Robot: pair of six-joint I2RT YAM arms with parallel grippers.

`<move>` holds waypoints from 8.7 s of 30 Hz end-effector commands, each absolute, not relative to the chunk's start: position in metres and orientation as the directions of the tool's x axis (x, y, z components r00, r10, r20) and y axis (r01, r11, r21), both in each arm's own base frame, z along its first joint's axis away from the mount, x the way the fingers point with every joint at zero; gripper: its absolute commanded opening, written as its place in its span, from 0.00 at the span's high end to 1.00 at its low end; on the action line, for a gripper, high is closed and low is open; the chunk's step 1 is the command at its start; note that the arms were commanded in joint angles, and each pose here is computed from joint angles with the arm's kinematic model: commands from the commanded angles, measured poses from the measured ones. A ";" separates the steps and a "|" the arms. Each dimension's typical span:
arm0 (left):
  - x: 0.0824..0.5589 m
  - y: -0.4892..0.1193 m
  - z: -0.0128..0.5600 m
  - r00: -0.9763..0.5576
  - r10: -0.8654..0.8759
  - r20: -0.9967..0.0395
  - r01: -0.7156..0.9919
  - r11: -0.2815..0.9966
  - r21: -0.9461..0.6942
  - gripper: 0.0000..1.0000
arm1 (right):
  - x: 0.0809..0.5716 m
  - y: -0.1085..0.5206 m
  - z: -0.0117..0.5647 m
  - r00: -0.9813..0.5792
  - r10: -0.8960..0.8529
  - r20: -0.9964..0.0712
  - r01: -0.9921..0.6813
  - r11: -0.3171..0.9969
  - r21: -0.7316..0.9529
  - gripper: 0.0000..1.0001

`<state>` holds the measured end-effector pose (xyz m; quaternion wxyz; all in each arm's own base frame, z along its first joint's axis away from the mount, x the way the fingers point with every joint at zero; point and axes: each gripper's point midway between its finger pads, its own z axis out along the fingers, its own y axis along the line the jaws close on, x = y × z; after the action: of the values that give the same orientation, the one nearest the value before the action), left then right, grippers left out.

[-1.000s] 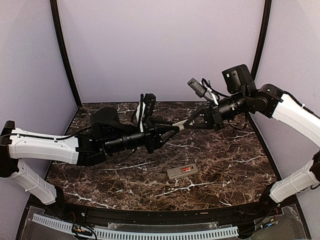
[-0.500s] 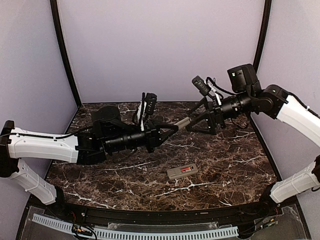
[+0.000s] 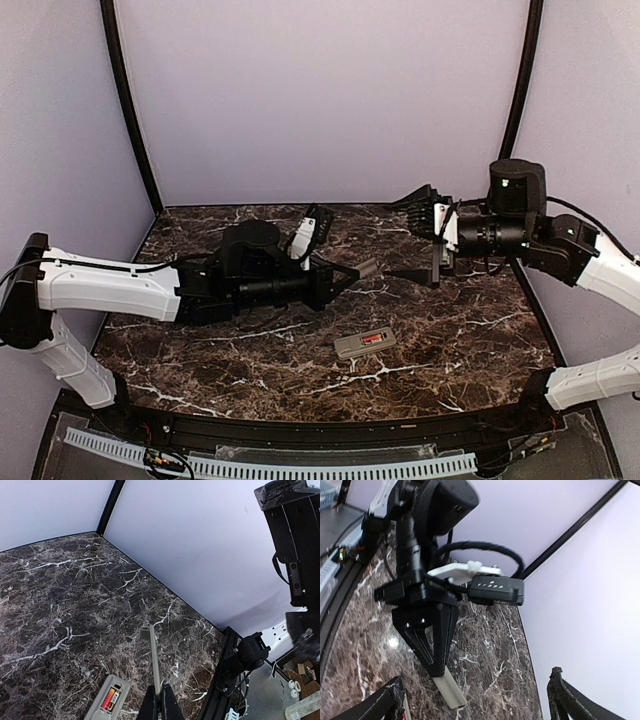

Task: Load the batteries into the remote control
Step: Pass from the left arm to the right, then load the battery cover onto the remote control without the battery cover.

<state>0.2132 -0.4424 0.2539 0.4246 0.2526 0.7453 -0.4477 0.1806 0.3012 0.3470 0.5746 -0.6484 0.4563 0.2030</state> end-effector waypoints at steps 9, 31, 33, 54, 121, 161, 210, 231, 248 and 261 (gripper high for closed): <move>0.205 -0.456 0.260 -0.545 0.023 -0.838 0.770 0.409 -0.489 1.00 | 0.191 0.323 0.274 0.710 -0.519 -0.475 -0.605 -0.106 -0.789 0.01; 0.212 -0.457 0.273 -0.569 0.028 -0.822 0.764 0.387 -0.516 1.00 | 0.215 0.320 0.271 0.670 -0.596 -0.443 -0.565 -0.023 -0.824 0.53; 0.211 -0.458 0.274 -0.572 0.028 -0.820 0.764 0.381 -0.520 1.00 | 0.214 0.320 0.269 0.671 -0.598 -0.439 -0.567 -0.032 -0.823 0.54; 0.207 -0.462 0.279 -0.616 0.026 -0.787 0.740 0.362 -0.567 1.00 | 0.210 0.316 0.267 0.672 -0.592 -0.444 -0.582 -0.052 -0.811 0.76; 0.221 -0.446 0.272 -0.607 0.032 -0.794 0.732 0.411 -0.543 0.81 | 0.208 0.305 0.242 0.563 -0.659 -0.499 -0.723 -0.100 -0.684 0.92; 0.275 -0.346 0.213 -0.575 0.024 -0.818 0.582 0.714 -0.388 0.45 | 0.219 0.315 0.070 0.382 -0.837 -0.391 -0.924 -0.359 -0.136 0.90; 0.279 -0.350 0.207 -0.588 0.050 -0.808 0.600 0.697 -0.393 0.43 | 0.212 0.301 0.052 0.293 -0.882 -0.369 -0.954 -0.296 -0.050 0.80; 0.280 -0.348 0.206 -0.588 0.054 -0.807 0.598 0.701 -0.388 0.43 | 0.217 0.299 0.038 0.284 -0.897 -0.339 -0.958 -0.284 -0.052 0.78; 0.281 -0.348 0.204 -0.591 0.056 -0.804 0.597 0.701 -0.390 0.43 | 0.222 0.296 0.033 0.273 -0.909 -0.316 -0.961 -0.269 -0.057 0.72; 0.281 -0.347 0.203 -0.593 0.057 -0.803 0.596 0.702 -0.390 0.43 | 0.222 0.296 0.029 0.269 -0.912 -0.310 -0.962 -0.268 -0.046 0.71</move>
<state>0.2799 -0.3490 0.2030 0.4082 0.1911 0.8268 -0.3365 0.2192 0.2994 0.0390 0.1252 -0.7928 0.5854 0.1143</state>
